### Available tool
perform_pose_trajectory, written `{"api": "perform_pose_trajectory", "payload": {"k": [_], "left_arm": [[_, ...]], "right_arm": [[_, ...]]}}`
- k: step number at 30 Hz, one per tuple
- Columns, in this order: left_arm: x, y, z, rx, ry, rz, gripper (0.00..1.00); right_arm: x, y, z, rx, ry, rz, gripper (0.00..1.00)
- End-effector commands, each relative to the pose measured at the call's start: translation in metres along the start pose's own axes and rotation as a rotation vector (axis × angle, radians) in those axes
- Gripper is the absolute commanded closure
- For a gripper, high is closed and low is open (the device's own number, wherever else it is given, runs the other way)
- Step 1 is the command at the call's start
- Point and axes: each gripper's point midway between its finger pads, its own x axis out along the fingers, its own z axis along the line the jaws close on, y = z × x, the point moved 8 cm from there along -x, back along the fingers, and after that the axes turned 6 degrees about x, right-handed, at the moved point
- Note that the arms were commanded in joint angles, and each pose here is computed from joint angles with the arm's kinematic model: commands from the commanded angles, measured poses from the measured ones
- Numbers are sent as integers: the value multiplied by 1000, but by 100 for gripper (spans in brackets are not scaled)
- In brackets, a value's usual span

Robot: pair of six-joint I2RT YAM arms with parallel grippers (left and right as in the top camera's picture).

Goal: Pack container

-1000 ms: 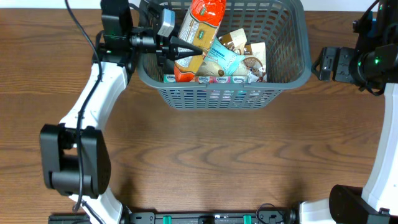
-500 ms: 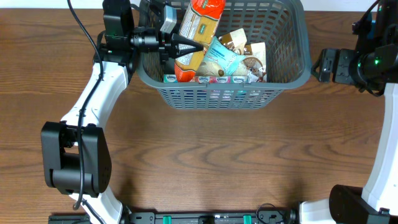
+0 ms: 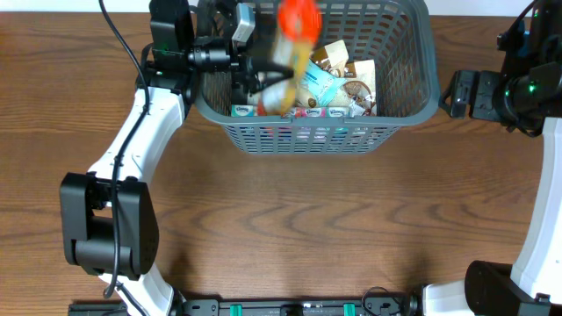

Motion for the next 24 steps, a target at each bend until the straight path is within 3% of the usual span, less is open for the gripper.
{"api": "perform_pose_trajectory", "payload": {"k": [1,14,20,24], "left_arm": [[0,-21,-7,34,17,-15,1],[0,-32,-7,-6,16,-39,1],[-12,-71,-14,109,1,-101,1],[-43,-114,-12,200,-97,-136,1]], "right_arm": [[-3,1,2,6,-9,-8,1],[-3,0,2,6,-9,-9,1],[-3,0,2,6,-9,-9,1],[-3,1,2,5,-8,-6,1]]}}
